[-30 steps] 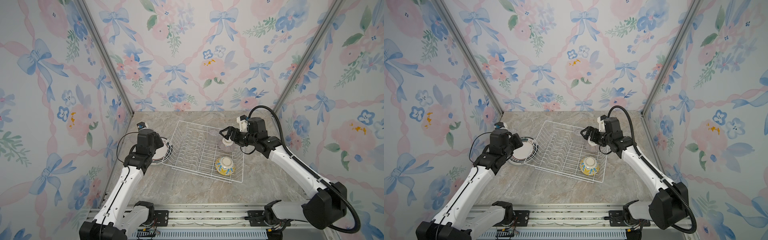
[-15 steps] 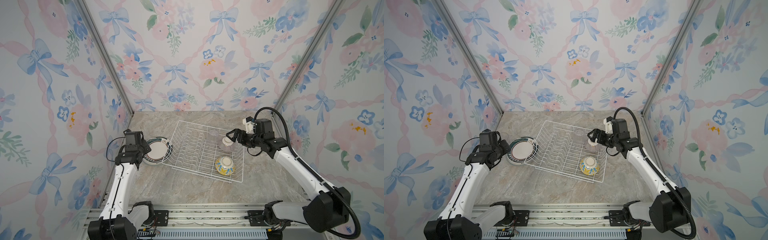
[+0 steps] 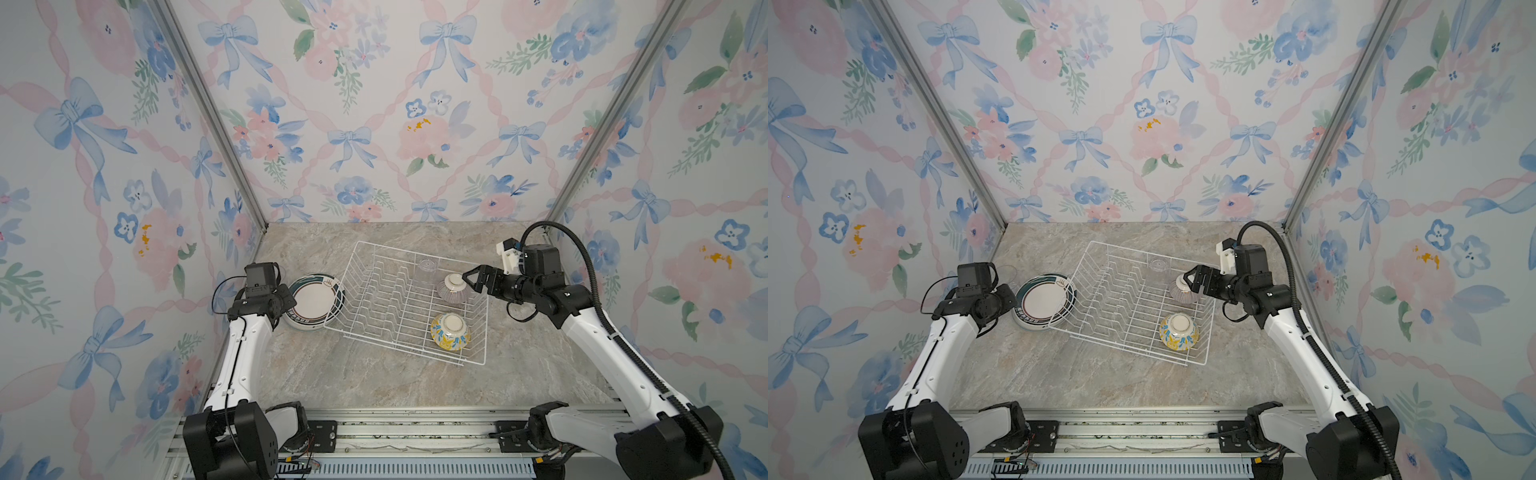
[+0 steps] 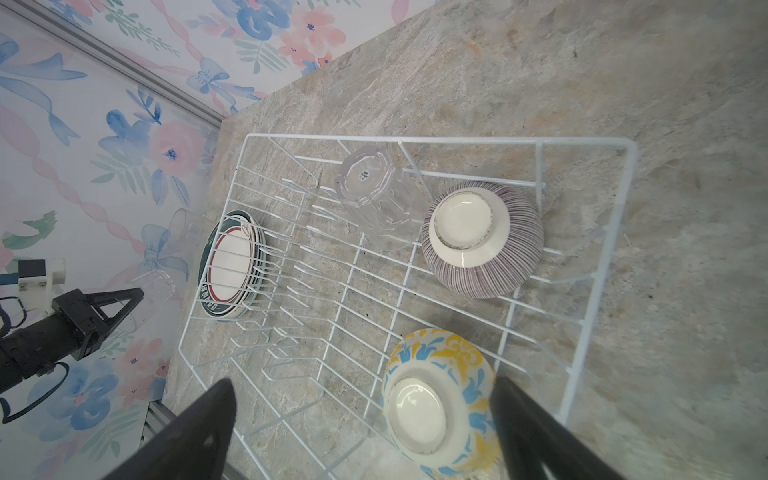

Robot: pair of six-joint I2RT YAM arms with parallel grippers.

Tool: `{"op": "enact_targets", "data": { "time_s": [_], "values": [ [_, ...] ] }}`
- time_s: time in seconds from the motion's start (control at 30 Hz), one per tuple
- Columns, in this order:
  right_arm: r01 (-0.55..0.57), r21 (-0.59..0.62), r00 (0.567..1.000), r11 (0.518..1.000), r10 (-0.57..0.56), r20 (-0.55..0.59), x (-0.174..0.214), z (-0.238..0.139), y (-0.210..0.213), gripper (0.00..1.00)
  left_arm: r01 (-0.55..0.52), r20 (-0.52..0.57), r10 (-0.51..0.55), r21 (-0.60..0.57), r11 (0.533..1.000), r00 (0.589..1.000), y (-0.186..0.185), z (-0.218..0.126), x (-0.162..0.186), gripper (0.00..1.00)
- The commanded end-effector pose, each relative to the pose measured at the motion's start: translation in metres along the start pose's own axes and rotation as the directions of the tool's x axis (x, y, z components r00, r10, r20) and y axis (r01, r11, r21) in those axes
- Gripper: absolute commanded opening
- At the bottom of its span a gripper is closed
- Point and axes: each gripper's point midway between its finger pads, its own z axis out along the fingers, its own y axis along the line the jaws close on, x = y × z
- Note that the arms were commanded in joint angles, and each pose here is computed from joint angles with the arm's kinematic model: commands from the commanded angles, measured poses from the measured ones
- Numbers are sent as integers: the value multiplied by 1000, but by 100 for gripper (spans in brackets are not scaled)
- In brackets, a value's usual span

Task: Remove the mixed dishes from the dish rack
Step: 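Carry the clear cup with the left gripper to the table beside the plates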

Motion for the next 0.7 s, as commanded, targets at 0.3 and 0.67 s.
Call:
{"op": "enact_targets", "data": {
  "time_s": [0.3, 0.67],
  "values": [
    [3, 51, 1000, 999, -3, -14, 11, -6, -14, 97, -44, -83, 43, -8, 999, 996, 5, 26, -6, 0],
    [6, 72, 1000, 997, -5, -10, 14, -9, -19, 97, -56, -124, 54, -12, 998, 991, 2, 44, -13, 0]
  ]
}}
